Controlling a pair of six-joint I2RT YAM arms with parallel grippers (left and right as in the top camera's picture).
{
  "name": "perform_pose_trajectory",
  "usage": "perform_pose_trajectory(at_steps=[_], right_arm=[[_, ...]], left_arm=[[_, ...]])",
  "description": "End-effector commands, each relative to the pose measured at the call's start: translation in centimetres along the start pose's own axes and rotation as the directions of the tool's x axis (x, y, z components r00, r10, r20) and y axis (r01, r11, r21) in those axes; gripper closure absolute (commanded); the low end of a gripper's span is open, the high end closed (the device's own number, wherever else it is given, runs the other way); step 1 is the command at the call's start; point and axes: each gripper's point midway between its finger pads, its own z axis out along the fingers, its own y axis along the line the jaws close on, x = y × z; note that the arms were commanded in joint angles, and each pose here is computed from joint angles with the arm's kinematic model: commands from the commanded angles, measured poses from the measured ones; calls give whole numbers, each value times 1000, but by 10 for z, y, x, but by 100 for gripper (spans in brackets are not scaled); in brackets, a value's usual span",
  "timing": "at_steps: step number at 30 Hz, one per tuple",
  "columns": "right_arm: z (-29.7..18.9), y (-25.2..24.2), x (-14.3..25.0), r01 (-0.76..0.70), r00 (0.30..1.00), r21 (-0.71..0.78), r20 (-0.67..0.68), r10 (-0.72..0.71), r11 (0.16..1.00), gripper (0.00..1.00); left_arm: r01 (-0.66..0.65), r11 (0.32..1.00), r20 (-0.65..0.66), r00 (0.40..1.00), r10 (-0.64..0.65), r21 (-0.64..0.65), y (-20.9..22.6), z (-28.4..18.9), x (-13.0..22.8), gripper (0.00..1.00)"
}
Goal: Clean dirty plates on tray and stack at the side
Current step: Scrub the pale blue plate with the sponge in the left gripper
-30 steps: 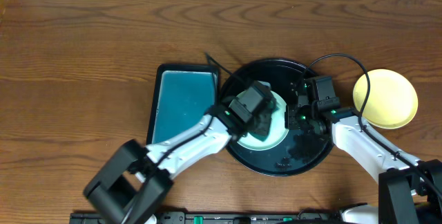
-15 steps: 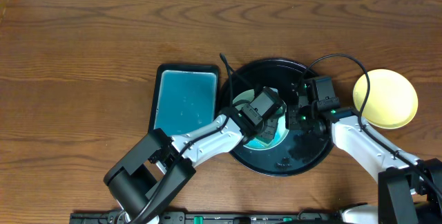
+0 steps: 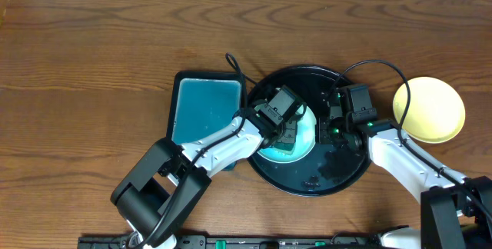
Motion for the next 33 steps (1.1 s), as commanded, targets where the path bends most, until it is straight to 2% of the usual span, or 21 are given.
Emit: perform_pose_trajectory(at_steps=[1, 8, 19, 22, 28, 33], right_arm=[[0, -4, 1, 14, 1000, 25, -2, -14, 1000, 99], [-1, -15, 4, 10, 1000, 86, -9, -10, 996, 99], [1, -17, 6, 7, 1000, 95, -18, -5, 995, 99], [1, -17, 6, -15, 1000, 95, -16, 17, 995, 87], [1, -17, 5, -18, 1000, 96, -15, 19, 995, 81], [1, -18, 5, -18, 1000, 104, -12, 19, 994, 81]], left_arm=[[52, 982, -34, 998, -59, -181, 51, 14, 17, 92], [104, 972, -48, 992, -117, -210, 57, 13, 24, 92], [107, 971, -50, 992, -120, -212, 58, 13, 24, 93], [107, 971, -50, 992, -120, -212, 57, 13, 24, 93], [107, 972, -50, 992, -120, -212, 57, 13, 24, 93], [107, 972, -50, 992, -120, -212, 57, 13, 24, 93]])
